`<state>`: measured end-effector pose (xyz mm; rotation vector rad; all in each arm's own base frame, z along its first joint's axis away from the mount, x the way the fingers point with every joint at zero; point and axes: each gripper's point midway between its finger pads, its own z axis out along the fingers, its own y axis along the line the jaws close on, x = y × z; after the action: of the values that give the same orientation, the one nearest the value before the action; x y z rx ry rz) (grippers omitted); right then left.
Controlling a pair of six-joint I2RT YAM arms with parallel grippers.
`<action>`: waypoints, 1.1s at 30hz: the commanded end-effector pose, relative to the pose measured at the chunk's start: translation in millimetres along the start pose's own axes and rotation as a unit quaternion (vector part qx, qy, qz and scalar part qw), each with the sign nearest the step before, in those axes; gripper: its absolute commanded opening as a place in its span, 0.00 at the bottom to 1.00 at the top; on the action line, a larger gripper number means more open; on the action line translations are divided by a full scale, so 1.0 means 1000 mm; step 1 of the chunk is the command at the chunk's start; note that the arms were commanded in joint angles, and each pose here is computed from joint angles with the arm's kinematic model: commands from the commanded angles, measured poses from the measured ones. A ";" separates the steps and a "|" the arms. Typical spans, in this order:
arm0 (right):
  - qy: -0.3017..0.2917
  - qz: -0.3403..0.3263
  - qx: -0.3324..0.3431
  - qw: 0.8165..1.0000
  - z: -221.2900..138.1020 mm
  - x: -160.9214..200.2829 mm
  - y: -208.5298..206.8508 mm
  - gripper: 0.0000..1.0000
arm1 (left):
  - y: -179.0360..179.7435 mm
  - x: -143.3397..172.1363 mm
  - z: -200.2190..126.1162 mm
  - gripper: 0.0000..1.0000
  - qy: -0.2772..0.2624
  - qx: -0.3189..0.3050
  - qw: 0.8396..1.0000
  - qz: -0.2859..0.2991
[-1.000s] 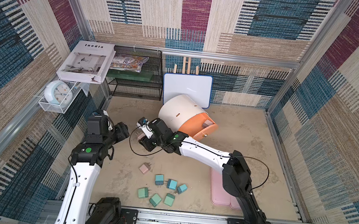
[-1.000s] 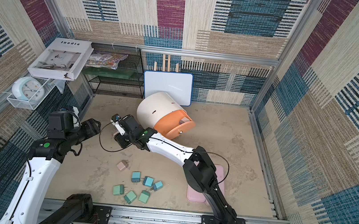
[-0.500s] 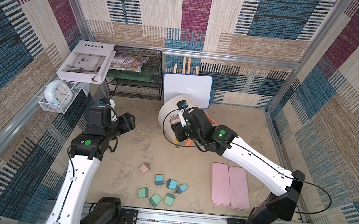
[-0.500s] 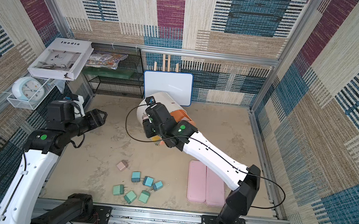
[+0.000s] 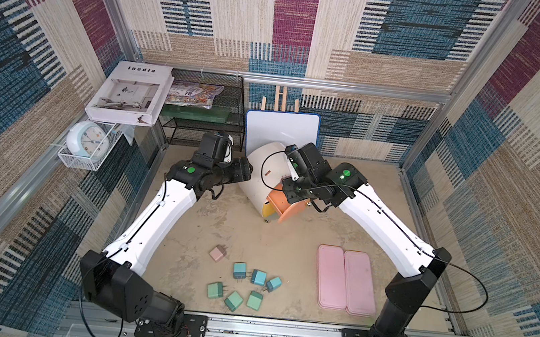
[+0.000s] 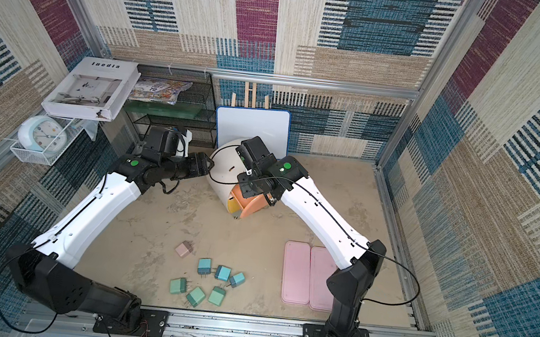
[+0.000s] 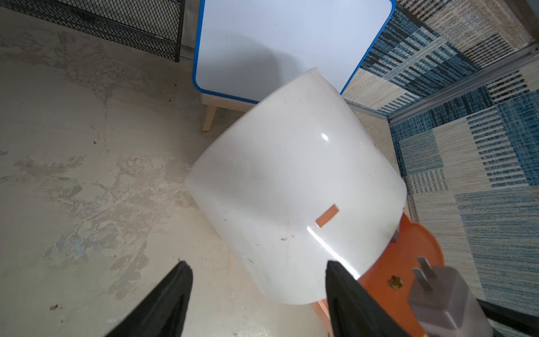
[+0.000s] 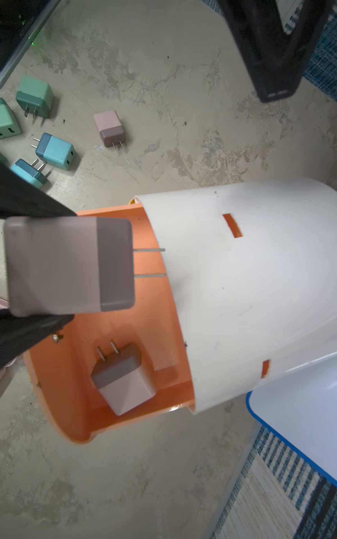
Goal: Place the plugs into the drawer by color
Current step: Place the plug in the drawer.
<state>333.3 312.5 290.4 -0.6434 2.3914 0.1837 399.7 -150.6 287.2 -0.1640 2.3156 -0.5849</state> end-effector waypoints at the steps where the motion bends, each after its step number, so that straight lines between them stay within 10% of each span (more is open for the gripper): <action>1: 0.032 -0.011 0.005 0.999 0.007 0.009 -0.003 0.16 | -0.009 -0.002 0.010 0.76 0.007 0.020 1.000 -0.003; 33: 0.082 -0.011 0.008 0.996 0.044 0.021 -0.008 0.16 | 0.005 0.024 0.046 0.76 0.059 0.012 0.998 -0.010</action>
<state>346.9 307.6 251.1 -0.6841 2.5239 0.1136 410.8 -166.4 236.7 -0.1564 2.4441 -0.6252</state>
